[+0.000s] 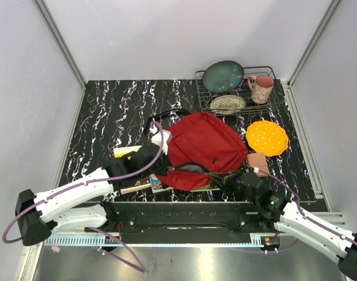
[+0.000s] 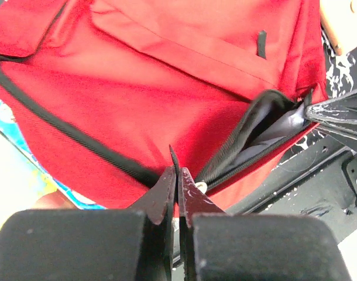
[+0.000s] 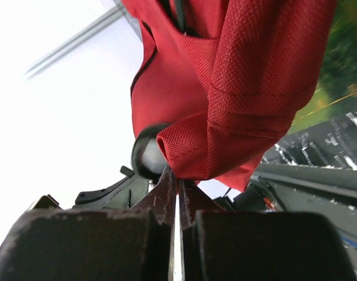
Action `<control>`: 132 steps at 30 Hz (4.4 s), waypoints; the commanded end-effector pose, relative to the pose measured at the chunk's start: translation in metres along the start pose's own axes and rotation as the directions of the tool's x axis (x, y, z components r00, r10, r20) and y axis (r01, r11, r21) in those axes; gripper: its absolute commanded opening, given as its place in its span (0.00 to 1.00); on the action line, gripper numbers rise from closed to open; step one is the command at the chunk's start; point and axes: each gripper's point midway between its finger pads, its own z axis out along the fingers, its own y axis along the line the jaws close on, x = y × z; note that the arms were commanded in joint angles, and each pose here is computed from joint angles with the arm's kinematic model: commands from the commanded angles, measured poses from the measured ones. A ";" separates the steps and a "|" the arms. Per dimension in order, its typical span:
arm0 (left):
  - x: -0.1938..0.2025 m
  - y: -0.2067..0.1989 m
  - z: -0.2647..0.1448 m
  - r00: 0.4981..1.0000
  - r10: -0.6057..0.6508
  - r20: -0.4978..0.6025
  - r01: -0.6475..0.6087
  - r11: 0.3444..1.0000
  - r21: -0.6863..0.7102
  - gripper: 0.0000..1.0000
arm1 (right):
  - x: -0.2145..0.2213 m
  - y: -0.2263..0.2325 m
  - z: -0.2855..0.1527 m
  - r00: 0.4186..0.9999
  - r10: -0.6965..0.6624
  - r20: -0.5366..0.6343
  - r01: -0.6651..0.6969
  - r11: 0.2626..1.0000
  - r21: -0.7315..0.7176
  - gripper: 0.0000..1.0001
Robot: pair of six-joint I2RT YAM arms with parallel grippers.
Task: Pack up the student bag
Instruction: Unzip the student bag at the center of the board.
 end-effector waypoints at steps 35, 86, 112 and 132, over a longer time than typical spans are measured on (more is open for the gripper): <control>-0.041 0.008 -0.011 0.994 -0.024 0.106 0.022 0.999 0.027 0.00 | 0.119 0.072 0.023 0.954 0.009 -0.301 0.060 0.974 0.219 0.88; -0.031 0.037 -0.026 0.992 0.031 0.120 -0.023 0.997 -0.070 0.00 | -0.054 -0.005 -0.042 0.942 -0.089 0.324 0.059 0.993 0.100 0.00; -0.042 0.003 -0.062 0.957 0.089 0.277 -0.143 0.973 0.181 0.00 | 0.074 0.118 0.043 0.380 -0.921 -0.084 0.918 0.365 0.156 0.00; -0.071 0.016 -0.110 0.907 0.021 0.422 -0.087 0.987 0.138 0.00 | 0.124 0.138 0.111 0.311 -0.908 -0.281 0.937 0.343 -0.070 0.00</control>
